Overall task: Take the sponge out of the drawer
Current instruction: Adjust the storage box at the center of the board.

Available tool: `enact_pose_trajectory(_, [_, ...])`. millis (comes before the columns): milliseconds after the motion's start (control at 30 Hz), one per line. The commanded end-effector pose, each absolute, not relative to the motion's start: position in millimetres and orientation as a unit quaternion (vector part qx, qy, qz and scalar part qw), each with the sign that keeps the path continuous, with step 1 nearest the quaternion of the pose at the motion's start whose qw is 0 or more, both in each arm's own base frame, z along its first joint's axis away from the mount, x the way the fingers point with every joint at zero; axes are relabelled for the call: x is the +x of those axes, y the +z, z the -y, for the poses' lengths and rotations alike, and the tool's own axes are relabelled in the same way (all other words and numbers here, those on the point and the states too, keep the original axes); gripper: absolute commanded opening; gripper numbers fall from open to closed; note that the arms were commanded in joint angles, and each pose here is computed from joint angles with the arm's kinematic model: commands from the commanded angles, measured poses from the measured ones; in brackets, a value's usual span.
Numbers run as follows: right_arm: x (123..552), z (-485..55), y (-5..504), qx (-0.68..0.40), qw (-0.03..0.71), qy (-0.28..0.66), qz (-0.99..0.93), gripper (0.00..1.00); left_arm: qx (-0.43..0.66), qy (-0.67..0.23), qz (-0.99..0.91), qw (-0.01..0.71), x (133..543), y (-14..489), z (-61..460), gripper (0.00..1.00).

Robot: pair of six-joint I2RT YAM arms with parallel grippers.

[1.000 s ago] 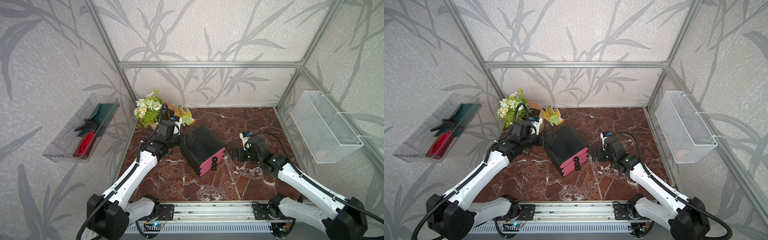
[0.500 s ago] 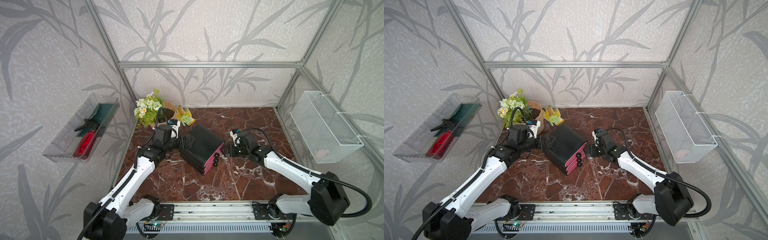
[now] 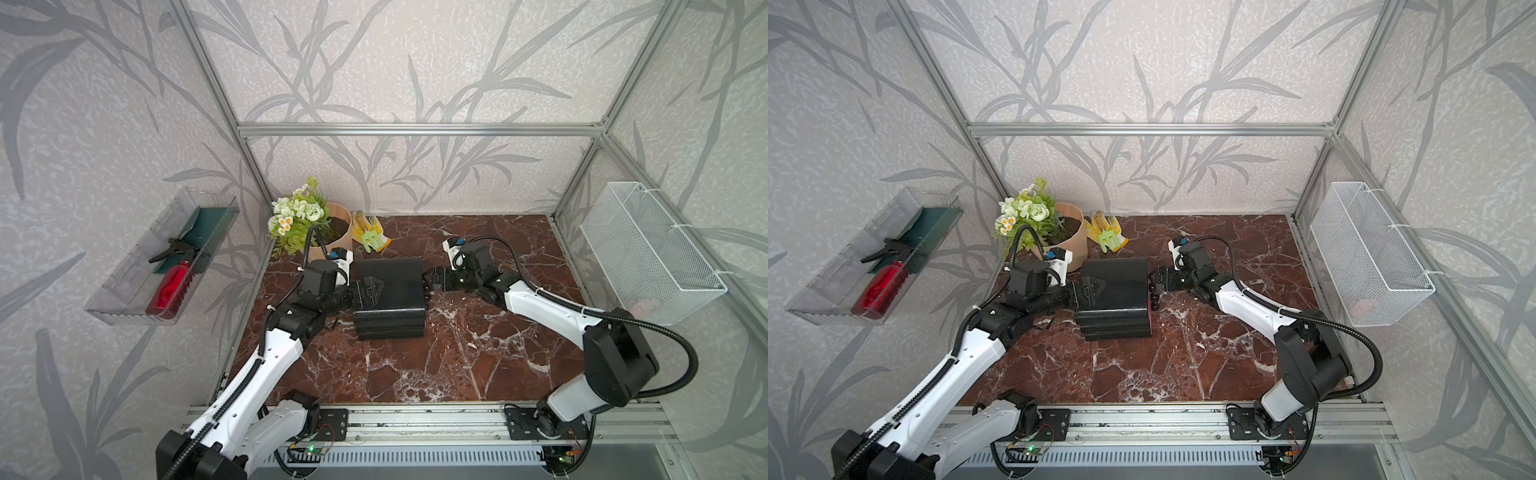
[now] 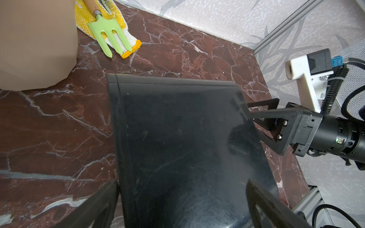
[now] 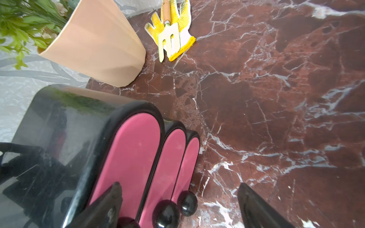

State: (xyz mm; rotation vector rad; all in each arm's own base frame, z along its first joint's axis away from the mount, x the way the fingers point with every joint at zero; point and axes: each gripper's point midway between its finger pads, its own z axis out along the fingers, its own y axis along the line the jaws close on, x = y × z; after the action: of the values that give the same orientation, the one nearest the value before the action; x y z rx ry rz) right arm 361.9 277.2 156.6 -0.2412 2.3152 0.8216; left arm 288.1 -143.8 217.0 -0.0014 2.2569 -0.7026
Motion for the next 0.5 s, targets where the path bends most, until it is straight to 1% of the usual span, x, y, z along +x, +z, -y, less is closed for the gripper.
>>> enact_pose_trajectory(0, [359.8, -302.6, 188.1, -0.116, 0.347, 0.371, -0.853, 0.9, 0.006, -0.279, -0.88, 0.385, 285.5, 228.1, 146.4, 0.99])
enact_pose_trajectory(167, [355.3, -278.3, 197.6, -0.111, 0.371, 0.334, -0.859, 0.9, 0.005, -0.207, -0.881, 0.425, 290.4, 252.6, 121.9, 0.99])
enact_pose_trajectory(233, [351.8, -265.1, 204.6, -0.102, 0.376, 0.336, -0.857, 0.9, 0.011, -0.182, -0.882, 0.435, 290.2, 267.0, 114.2, 0.98])
enact_pose_trajectory(333, [344.9, -252.2, 215.3, -0.085, 0.367, 0.384, -0.843, 0.9, 0.024, -0.182, -0.877, 0.444, 289.2, 287.3, 115.5, 0.96])
enact_pose_trajectory(467, [336.2, -249.9, 226.3, -0.065, 0.332, 0.489, -0.804, 0.85, 0.045, -0.233, -0.869, 0.435, 287.5, 298.9, 137.5, 0.93])
